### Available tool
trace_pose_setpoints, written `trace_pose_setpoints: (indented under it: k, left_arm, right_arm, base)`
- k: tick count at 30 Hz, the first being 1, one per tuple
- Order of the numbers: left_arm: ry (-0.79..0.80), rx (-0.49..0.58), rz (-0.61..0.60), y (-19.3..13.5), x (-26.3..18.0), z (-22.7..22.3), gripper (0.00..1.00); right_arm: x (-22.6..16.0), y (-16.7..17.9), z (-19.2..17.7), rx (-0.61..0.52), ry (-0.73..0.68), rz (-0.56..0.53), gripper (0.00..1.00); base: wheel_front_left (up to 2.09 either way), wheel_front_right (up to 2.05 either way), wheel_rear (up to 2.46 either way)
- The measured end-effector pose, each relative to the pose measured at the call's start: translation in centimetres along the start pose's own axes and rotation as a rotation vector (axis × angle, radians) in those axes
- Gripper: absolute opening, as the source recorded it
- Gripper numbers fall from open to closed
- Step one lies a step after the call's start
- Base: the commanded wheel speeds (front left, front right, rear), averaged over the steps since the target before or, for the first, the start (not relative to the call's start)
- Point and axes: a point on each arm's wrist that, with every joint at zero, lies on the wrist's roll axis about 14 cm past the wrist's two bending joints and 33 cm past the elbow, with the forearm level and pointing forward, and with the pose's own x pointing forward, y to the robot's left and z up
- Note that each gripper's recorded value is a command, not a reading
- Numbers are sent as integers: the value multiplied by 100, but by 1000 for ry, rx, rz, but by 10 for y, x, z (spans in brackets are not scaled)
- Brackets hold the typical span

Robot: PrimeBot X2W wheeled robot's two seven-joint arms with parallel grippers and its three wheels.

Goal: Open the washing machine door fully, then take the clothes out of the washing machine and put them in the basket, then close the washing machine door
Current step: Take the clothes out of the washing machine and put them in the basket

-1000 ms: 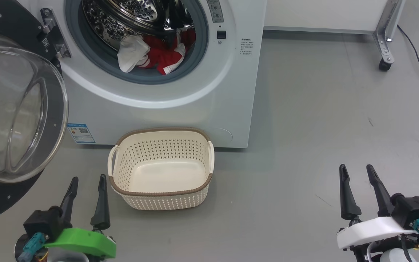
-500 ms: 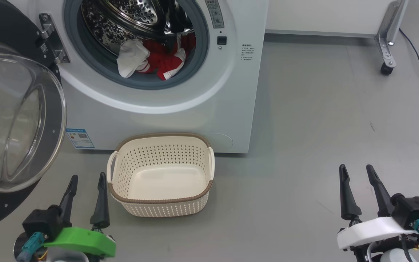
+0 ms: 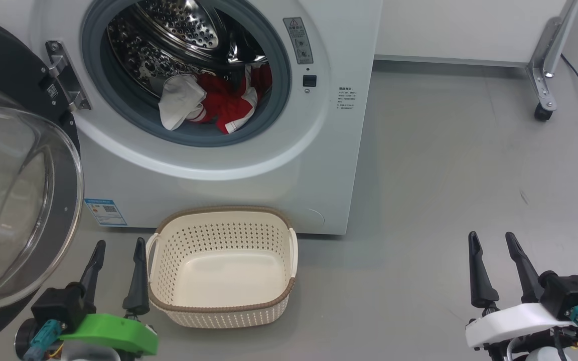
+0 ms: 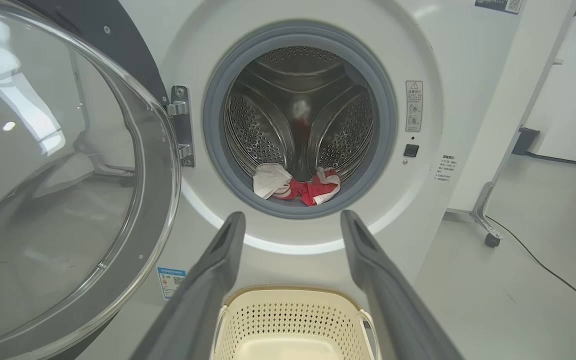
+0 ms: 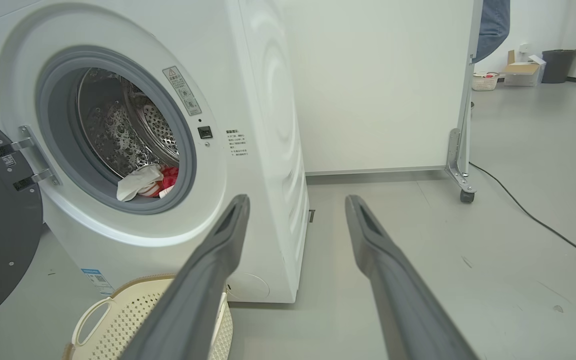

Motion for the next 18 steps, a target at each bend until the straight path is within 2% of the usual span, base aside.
trace_pose_setpoints:
  k: [10, 18]
  left_arm:
    - [-11, -34, 7, 0, -1, 2, 100]
    - [-14, -48, 10, 0, -1, 3, 100]
  right_arm:
    - [0, 1, 0, 1, 1, 4, 100]
    - [-1, 1, -1, 2, 3, 1, 100]
  base:
    - [115, -115, 0]
    - [70, -89, 19]
